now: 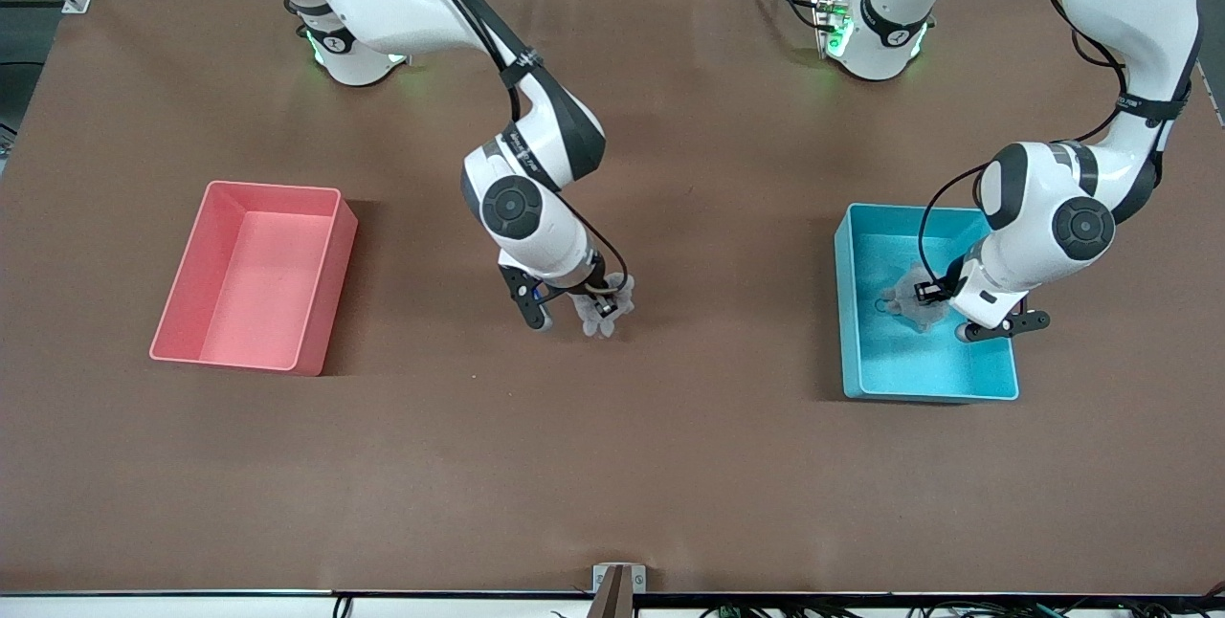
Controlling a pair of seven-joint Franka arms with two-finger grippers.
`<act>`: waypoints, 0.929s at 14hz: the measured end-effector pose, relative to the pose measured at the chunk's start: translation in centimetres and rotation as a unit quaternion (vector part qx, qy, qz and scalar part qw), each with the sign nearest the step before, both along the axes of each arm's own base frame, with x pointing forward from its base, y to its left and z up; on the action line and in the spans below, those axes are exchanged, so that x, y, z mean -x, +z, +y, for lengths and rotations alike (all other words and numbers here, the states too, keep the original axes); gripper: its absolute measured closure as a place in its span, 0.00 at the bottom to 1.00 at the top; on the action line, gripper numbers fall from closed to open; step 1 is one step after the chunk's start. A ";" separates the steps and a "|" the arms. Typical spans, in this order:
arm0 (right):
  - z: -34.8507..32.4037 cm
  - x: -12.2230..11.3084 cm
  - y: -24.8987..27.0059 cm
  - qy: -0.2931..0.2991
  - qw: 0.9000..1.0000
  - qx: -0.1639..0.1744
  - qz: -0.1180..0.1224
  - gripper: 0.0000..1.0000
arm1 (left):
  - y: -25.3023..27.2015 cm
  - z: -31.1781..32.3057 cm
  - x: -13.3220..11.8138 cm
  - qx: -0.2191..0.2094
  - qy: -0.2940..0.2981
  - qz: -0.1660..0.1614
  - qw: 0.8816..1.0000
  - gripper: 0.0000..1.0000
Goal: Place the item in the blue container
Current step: 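Open the left gripper in the blue box while the right gripper carries the plush, then set the second plush on the table while the left gripper withdraws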
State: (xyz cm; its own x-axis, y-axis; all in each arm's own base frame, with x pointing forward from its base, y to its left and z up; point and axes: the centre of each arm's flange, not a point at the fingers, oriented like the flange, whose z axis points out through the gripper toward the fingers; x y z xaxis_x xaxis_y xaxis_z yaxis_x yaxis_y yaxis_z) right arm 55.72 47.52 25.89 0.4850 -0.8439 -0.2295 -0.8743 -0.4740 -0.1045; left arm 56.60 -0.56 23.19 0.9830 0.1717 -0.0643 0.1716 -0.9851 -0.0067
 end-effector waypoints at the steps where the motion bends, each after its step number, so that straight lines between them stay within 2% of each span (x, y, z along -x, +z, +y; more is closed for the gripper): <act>1: 0.5 0.4 -0.9 0.000 1.000 0.002 0.001 0.84 | 0.2 0.0 -0.2 0.000 0.000 -0.003 1.000 0.56; 5: 0.3 0.7 -3.2 0.013 1.000 0.029 0.000 0.84 | 3.3 -0.6 -1.0 -0.004 -0.005 -0.020 1.000 0.15; 7: -0.1 0.7 -3.7 0.017 0.999 0.040 -0.001 0.84 | 5.8 -1.2 -1.1 -0.009 -0.012 -0.011 1.000 0.12; 9: -0.4 0.5 -3.8 0.016 0.999 0.043 -0.001 0.70 | 8.7 -2.3 -1.3 -0.015 -0.021 0.000 1.000 0.00; 13: -2.2 -1.3 -3.1 0.006 0.999 0.046 -0.001 0.27 | 14.3 -6.2 -1.7 -0.017 -0.031 0.024 0.999 0.00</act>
